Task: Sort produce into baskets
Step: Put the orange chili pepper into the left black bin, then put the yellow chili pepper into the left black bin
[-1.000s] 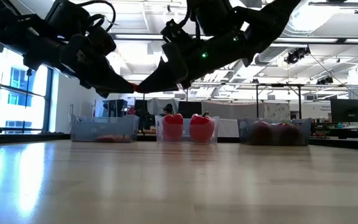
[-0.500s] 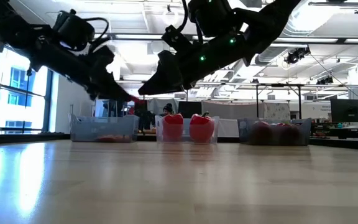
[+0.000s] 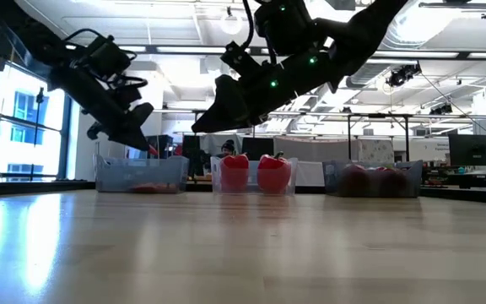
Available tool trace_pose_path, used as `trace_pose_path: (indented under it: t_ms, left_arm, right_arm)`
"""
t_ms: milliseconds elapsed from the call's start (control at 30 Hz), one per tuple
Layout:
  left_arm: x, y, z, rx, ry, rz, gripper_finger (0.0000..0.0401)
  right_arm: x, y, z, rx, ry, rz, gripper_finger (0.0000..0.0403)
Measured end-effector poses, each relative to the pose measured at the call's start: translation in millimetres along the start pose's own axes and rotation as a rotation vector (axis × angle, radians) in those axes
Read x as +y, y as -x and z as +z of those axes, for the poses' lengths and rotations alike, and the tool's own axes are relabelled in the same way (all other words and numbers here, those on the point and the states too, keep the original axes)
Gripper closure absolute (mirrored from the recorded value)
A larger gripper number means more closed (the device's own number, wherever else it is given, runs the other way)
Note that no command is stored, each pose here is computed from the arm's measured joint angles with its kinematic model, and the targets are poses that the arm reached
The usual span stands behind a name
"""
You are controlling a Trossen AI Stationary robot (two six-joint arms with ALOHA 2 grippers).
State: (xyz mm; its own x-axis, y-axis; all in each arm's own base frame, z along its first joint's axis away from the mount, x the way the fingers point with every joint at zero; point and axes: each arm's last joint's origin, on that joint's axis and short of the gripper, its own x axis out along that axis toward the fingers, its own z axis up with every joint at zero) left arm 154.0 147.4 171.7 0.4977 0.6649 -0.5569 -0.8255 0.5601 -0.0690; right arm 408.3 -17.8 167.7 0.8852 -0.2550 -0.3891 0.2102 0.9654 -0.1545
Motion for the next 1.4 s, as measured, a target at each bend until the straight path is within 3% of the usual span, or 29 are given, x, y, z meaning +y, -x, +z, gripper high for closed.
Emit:
trace_pose_path:
  t_ms: [300, 800, 1167, 1300, 1400]
  left_arm:
    - [13, -21, 16, 0.034, -0.022, 0.022, 0.0373]
    - [22, -62, 19, 0.179, -0.069, 0.028, 0.0365]
    - [19, -59, 21, 0.170, -0.144, 0.017, 0.0275]
    - [5, -43, 30, 0.116, -0.213, -0.027, 0.0267]
    - [-13, -23, 35, 0.063, -0.263, -0.089, 0.0275]
  right_arm:
    - [0, 0, 0, 0.000, -0.008, 0.001, 0.0198]
    - [0, 0, 0, -0.001, -0.020, 0.001, 0.0198]
    - [0, 0, 0, 0.000, -0.044, 0.001, 0.0199]
    - [0, 0, 0, 0.000, -0.042, 0.006, 0.0199]
    - [2, 0, 0, -0.003, -0.042, 0.084, 0.0199]
